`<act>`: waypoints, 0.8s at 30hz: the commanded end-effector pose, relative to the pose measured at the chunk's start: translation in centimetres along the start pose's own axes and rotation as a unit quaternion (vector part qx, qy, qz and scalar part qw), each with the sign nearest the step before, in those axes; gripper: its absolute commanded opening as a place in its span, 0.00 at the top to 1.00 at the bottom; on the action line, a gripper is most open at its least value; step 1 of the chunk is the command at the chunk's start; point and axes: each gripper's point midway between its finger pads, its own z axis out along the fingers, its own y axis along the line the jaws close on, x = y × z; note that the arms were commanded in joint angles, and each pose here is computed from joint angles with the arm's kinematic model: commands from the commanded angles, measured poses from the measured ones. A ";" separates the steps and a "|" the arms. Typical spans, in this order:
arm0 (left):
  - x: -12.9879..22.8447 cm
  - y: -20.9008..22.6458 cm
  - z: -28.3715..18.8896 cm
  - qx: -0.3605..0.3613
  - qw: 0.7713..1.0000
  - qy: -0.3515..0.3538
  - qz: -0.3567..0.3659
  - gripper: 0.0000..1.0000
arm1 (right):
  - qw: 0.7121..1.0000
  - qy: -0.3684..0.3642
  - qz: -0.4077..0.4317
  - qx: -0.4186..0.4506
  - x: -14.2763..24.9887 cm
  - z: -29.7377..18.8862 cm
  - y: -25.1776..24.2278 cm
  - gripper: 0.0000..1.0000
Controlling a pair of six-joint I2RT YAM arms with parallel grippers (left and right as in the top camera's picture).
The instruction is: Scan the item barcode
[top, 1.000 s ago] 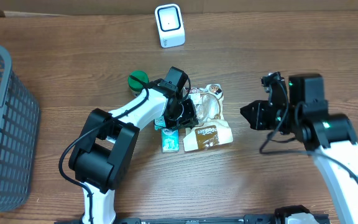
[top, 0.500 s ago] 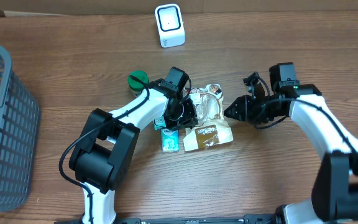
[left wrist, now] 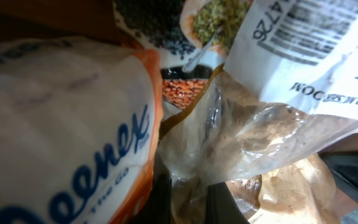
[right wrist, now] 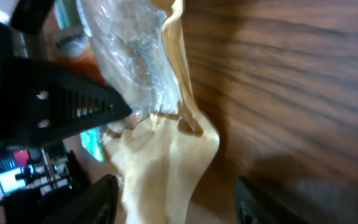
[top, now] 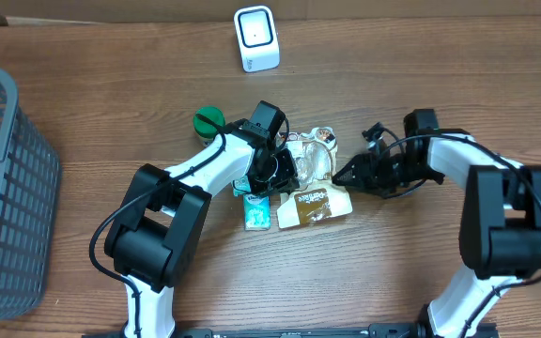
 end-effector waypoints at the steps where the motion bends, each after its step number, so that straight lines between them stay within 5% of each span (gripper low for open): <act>1: 0.4 6.0 3.0 -0.106 0.994 -0.001 -0.033 0.96 | 1.000 0.004 0.025 -0.013 -0.7 1.4 0.1 0.38; 10: 0.5 5.9 3.1 -0.104 0.994 0.002 -0.028 0.96 | 0.998 -0.002 0.067 -0.019 -2.1 5.9 1.7 0.40; 18: 0.5 5.8 3.1 -0.103 0.994 0.004 -0.020 0.96 | 0.996 -0.018 0.085 0.005 -2.5 7.7 1.1 0.67; 22: 0.5 5.7 3.1 -0.100 0.995 0.004 -0.020 0.96 | 0.997 -0.015 0.076 0.000 -2.3 7.7 1.2 0.96; 24: 0.3 5.6 3.0 -0.098 0.995 0.002 -0.019 0.96 | 0.998 -0.010 0.065 -0.011 -2.2 7.7 1.6 0.96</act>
